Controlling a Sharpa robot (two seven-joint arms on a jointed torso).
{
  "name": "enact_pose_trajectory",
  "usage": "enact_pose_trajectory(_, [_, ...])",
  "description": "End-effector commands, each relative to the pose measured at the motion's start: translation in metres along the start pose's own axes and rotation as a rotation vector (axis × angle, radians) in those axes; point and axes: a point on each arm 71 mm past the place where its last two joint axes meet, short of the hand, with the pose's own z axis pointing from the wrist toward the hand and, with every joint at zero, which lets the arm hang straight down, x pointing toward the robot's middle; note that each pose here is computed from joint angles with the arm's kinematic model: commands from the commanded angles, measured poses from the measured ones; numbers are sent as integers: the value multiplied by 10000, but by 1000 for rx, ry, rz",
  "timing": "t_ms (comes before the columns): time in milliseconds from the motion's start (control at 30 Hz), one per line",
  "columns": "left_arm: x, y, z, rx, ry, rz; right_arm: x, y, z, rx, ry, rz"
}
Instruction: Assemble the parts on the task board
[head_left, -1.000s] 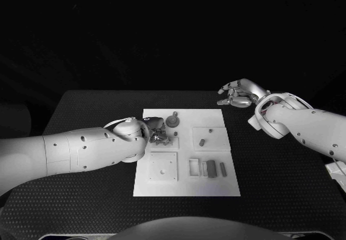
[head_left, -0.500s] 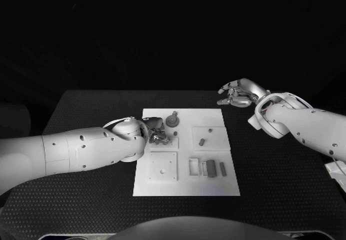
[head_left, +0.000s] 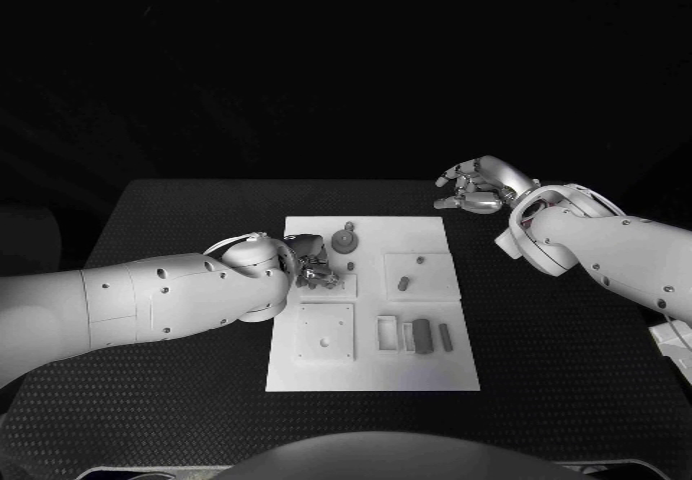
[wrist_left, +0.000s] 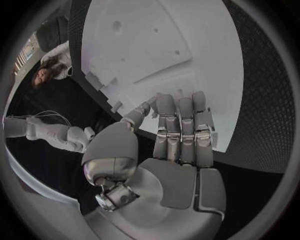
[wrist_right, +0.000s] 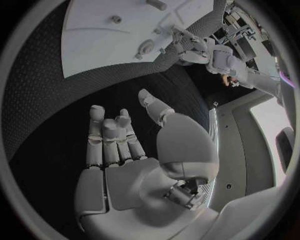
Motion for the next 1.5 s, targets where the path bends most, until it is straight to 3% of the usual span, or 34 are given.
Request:
enact_pose_trajectory(33, [28, 61, 3, -28, 31, -10, 12, 7, 1, -8, 11, -6])
enact_pose_trajectory(1500, [68, 83, 1, -42, 93, -69, 13, 9, 0, -9, 12, -5])
